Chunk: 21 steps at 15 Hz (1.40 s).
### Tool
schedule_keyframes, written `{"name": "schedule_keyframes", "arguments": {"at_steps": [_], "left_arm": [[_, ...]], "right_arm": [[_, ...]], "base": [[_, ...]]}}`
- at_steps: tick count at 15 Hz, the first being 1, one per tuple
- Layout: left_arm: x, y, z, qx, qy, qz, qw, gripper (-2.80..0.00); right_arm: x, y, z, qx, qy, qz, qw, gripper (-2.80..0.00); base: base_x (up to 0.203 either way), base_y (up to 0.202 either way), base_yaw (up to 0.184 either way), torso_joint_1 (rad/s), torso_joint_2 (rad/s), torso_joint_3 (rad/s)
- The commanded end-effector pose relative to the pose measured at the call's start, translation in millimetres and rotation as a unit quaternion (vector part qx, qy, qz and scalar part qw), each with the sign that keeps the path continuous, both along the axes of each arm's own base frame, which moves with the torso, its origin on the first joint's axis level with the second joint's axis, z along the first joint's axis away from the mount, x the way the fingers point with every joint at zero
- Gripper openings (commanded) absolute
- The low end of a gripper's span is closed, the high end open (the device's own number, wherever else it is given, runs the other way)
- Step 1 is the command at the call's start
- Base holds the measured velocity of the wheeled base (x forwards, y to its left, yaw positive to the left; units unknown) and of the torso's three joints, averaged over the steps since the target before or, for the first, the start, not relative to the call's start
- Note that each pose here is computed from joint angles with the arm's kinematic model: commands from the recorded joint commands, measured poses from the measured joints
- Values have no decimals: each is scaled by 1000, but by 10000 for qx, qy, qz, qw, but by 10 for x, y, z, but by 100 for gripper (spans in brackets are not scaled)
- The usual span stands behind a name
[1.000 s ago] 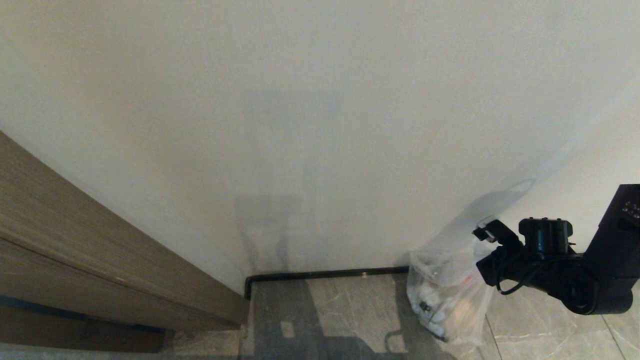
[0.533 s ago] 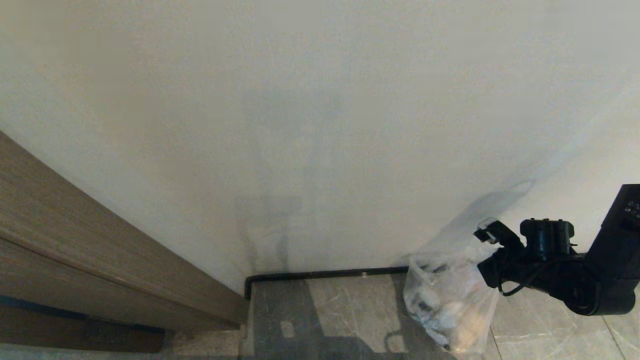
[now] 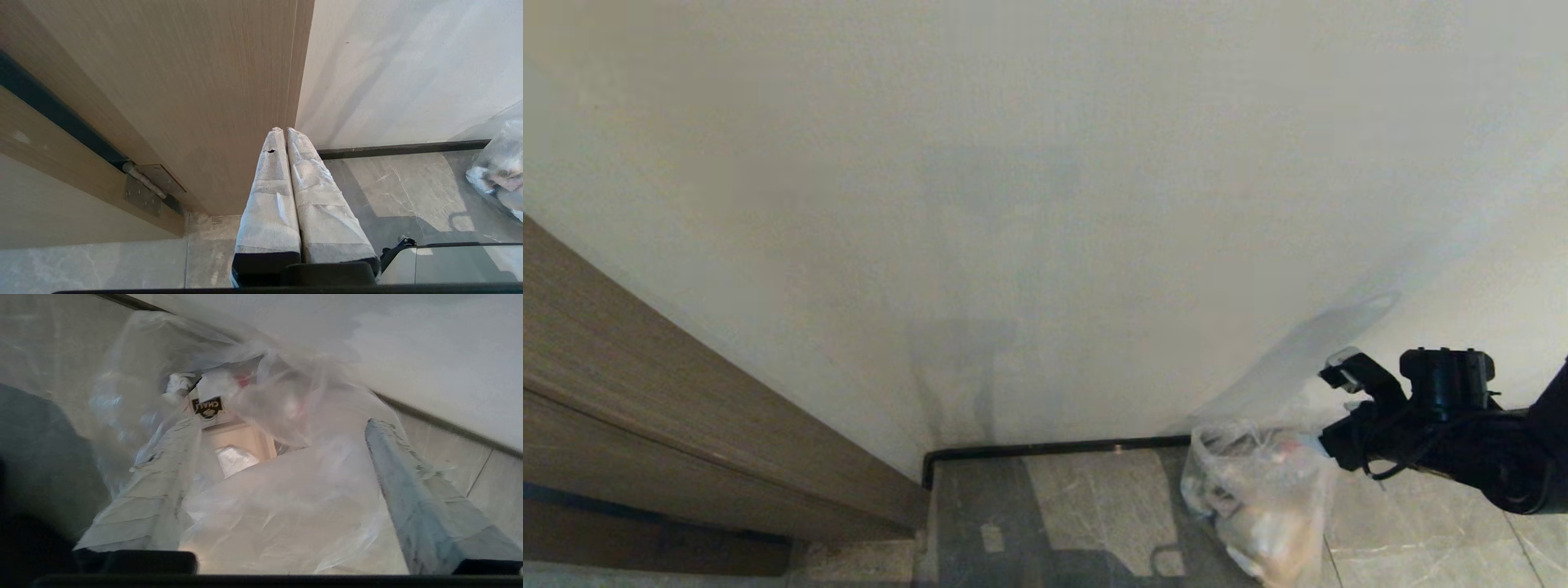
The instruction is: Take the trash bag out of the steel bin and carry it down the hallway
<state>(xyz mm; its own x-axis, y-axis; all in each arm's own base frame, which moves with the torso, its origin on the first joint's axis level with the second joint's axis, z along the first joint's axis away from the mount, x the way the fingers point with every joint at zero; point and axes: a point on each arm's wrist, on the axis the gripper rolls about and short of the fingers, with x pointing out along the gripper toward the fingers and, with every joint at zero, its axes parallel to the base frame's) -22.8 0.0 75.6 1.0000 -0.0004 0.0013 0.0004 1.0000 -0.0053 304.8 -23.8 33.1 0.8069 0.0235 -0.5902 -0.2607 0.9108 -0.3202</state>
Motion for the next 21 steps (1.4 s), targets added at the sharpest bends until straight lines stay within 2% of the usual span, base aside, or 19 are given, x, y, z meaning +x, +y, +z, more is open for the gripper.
{"name": "schedule_keyframes", "arguments": {"at_steps": [1, 2, 4, 9, 13, 16, 18, 21], "left_arm": [[0, 0, 0, -4, -1, 2, 10000, -280], [0, 0, 0, -4, -1, 2, 10000, -280], [0, 0, 0, -4, -1, 2, 10000, -280], [0, 0, 0, -4, -1, 2, 10000, -280], [0, 0, 0, -4, -1, 2, 10000, -280], [0, 0, 0, -4, -1, 2, 10000, -280], [0, 0, 0, -4, -1, 2, 10000, -280], [0, 0, 0, -4, -1, 2, 10000, -280]], "right_arm": [[-106, -31, 225, 17, -227, -72, 9997, 0], [-159, -51, 280, 50, -190, -111, 9997, -280], [-231, -65, 440, 103, -332, -183, 9992, -280], [-639, -28, 924, 507, -582, -431, 9961, -280], [-1100, 37, 1199, 1028, -829, -573, 9896, -280], [-1606, 103, 1356, 1433, -1107, -651, 9813, -280], [-2083, 169, 1422, 1639, -1302, -574, 9762, -280], [-2743, 249, 1303, 1790, -1849, -548, 9648, -280]], "base": [[0, 0, 0, 0, 0, 0], [0, 0, 0, 0, 0, 0], [0, 0, 0, 0, 0, 0], [0, 0, 0, 0, 0, 0], [0, 0, 0, 0, 0, 0], [0, 0, 0, 0, 0, 0], [0, 0, 0, 0, 0, 0], [0, 0, 0, 0, 0, 0]]}}
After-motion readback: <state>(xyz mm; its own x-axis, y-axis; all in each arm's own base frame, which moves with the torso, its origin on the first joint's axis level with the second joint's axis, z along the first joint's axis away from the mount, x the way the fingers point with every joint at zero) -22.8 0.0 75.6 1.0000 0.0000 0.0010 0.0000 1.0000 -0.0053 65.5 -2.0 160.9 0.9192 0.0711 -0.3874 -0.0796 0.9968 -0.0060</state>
